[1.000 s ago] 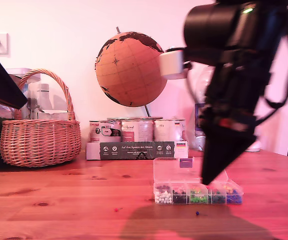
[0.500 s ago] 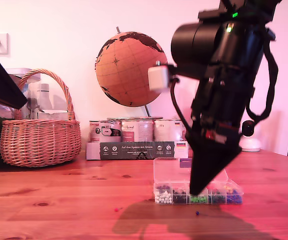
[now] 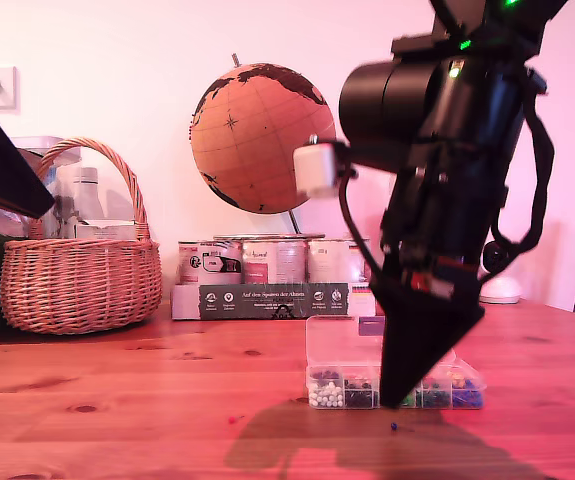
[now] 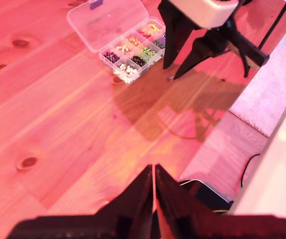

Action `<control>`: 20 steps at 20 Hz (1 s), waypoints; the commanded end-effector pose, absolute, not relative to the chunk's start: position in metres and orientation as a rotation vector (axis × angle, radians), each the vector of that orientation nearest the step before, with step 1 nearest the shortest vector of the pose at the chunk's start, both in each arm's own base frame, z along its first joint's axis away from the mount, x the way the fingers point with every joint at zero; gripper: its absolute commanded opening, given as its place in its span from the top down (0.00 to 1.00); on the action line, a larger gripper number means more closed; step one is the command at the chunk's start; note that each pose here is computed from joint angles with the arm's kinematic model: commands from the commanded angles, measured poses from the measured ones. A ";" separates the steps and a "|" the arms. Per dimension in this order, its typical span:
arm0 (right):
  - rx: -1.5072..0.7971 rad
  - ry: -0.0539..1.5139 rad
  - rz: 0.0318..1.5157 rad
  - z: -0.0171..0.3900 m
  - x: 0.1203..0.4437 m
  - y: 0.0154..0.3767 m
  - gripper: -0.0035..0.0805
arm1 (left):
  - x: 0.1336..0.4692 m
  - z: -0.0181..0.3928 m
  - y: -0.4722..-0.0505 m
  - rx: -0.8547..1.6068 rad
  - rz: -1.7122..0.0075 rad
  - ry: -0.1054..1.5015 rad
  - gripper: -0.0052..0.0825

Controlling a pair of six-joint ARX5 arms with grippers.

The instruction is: Sort the loose pins on the table into their correct compartments

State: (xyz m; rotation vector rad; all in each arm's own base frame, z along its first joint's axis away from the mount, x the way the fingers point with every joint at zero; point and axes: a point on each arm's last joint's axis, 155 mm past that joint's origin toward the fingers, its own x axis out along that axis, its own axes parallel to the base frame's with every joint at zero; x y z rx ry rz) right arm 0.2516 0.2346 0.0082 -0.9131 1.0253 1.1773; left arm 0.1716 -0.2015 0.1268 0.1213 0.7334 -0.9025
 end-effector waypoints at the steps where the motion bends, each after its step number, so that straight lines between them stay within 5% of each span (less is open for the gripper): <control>1: -0.920 1.039 1.188 0.001 0.250 0.238 0.74 | 0.176 0.127 -0.204 0.121 -0.899 0.740 0.97; 20: -0.941 1.048 1.164 -0.006 0.255 0.234 0.74 | 0.198 0.114 -0.238 0.145 -0.951 0.674 0.97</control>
